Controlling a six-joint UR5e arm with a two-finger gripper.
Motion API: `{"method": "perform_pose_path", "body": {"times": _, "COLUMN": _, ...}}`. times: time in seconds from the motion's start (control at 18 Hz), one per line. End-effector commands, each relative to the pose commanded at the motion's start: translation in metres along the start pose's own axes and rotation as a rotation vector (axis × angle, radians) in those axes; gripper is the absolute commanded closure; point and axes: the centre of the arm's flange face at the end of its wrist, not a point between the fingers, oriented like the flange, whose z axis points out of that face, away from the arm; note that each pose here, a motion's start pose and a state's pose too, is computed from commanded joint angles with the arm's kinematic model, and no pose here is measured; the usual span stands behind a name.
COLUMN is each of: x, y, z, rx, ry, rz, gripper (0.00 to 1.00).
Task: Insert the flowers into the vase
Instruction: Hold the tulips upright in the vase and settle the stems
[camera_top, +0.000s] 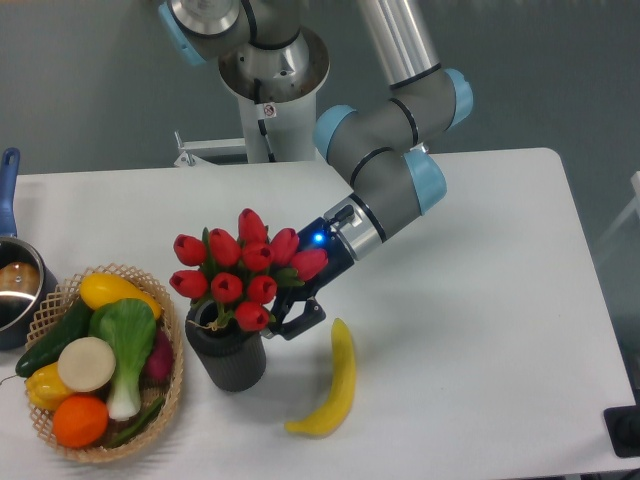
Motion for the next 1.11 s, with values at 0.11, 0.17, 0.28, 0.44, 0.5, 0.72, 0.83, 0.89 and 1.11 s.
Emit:
{"method": "perform_pose_path", "body": {"times": 0.11, "x": 0.002, "y": 0.003, "z": 0.002, "rx": -0.008, "ry": 0.003, "rz": -0.002, "gripper": 0.22}}
{"method": "perform_pose_path", "body": {"times": 0.17, "x": 0.001, "y": 0.003, "z": 0.001, "rx": -0.009, "ry": 0.002, "rz": -0.004, "gripper": 0.21}}
{"method": "perform_pose_path", "body": {"times": 0.28, "x": 0.002, "y": -0.007, "z": -0.001, "rx": -0.009, "ry": -0.002, "rz": -0.005, "gripper": 0.19}}
{"method": "perform_pose_path", "body": {"times": 0.44, "x": 0.003, "y": -0.002, "z": 0.0, "rx": -0.041, "ry": -0.003, "rz": -0.009, "gripper": 0.12}}
{"method": "perform_pose_path", "body": {"times": 0.5, "x": 0.004, "y": -0.001, "z": 0.0, "rx": -0.062, "ry": -0.005, "rz": -0.016, "gripper": 0.06}}
{"method": "perform_pose_path", "body": {"times": 0.72, "x": 0.006, "y": -0.007, "z": -0.004, "rx": -0.112, "ry": -0.017, "rz": -0.025, "gripper": 0.01}}
{"method": "perform_pose_path", "body": {"times": 0.83, "x": 0.007, "y": -0.006, "z": -0.003, "rx": -0.145, "ry": -0.02, "rz": -0.024, "gripper": 0.01}}
{"method": "perform_pose_path", "body": {"times": 0.89, "x": 0.009, "y": -0.007, "z": 0.001, "rx": -0.146, "ry": -0.012, "rz": -0.023, "gripper": 0.01}}
{"method": "perform_pose_path", "body": {"times": 1.11, "x": 0.013, "y": -0.005, "z": 0.012, "rx": -0.149, "ry": 0.007, "rz": -0.024, "gripper": 0.01}}
